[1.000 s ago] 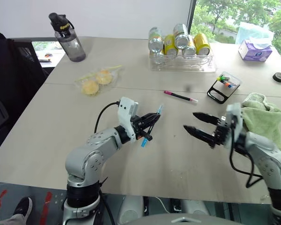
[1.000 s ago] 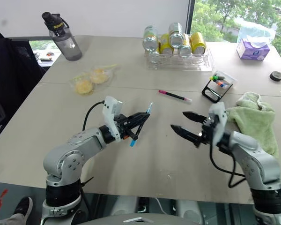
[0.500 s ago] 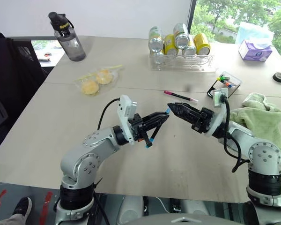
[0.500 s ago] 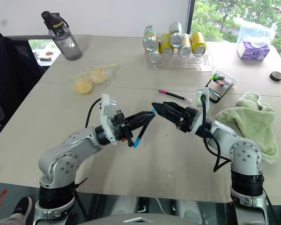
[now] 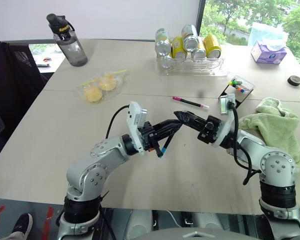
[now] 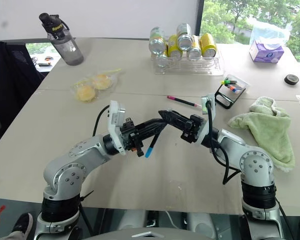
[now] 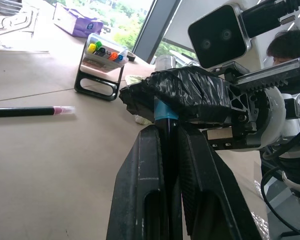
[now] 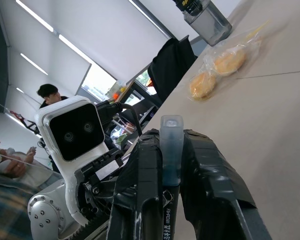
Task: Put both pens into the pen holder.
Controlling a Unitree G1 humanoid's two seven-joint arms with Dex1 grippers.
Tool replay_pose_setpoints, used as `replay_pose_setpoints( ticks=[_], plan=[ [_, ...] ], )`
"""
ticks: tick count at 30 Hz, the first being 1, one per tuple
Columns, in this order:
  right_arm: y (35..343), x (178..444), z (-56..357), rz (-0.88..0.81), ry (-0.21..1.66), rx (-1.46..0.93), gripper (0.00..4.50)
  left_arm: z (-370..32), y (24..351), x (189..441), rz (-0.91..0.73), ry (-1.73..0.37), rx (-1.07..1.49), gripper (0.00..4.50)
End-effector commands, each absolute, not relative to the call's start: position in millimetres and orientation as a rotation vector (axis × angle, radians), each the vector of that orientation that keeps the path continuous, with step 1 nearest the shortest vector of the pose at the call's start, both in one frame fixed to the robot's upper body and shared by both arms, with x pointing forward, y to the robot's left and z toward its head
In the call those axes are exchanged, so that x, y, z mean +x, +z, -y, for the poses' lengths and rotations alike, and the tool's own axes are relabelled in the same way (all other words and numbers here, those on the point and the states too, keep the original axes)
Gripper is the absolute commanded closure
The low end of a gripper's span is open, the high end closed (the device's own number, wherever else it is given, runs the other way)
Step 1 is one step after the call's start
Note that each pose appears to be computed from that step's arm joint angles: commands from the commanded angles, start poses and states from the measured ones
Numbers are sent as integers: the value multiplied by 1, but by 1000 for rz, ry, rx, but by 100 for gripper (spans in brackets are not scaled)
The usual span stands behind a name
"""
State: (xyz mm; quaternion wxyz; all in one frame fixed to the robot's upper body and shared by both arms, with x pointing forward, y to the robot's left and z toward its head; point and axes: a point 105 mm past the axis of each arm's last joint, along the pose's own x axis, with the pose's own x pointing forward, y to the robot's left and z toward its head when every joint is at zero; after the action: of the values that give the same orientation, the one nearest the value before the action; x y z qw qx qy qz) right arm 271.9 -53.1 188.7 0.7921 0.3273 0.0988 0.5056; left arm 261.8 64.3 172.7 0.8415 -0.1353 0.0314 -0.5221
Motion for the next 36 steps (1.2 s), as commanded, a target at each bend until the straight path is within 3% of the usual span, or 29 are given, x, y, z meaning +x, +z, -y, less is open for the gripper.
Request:
replay_pose_setpoints(
  ticks=[1, 3, 6, 9, 16, 20, 27, 36],
  plan=[
    [207, 263, 47, -146, 1165, 684, 448, -66, 180, 260, -46, -1106, -316, 263],
    [209, 264, 47, -130, 1164, 674, 448, -68, 174, 266, -64, -1053, -270, 152],
    [215, 271, 53, -85, 1137, 637, 448, -72, 170, 268, -78, -1031, -220, 36],
    [227, 286, 61, -18, 1067, 467, 448, -80, 174, 269, -61, -1021, -181, 36],
    [276, 289, 94, 282, 1057, -296, 448, -94, 190, 276, -29, -1023, 40, 36],
    [277, 297, 113, 275, 1022, -776, 448, -87, 197, 279, -4, -1036, 155, 36],
    [301, 311, 136, 332, 911, -975, 448, -79, 219, 283, 71, -1050, 226, 36],
    [303, 322, 151, 322, 863, -1062, 448, -70, 226, 275, 102, -1087, 255, 36]
  ],
)
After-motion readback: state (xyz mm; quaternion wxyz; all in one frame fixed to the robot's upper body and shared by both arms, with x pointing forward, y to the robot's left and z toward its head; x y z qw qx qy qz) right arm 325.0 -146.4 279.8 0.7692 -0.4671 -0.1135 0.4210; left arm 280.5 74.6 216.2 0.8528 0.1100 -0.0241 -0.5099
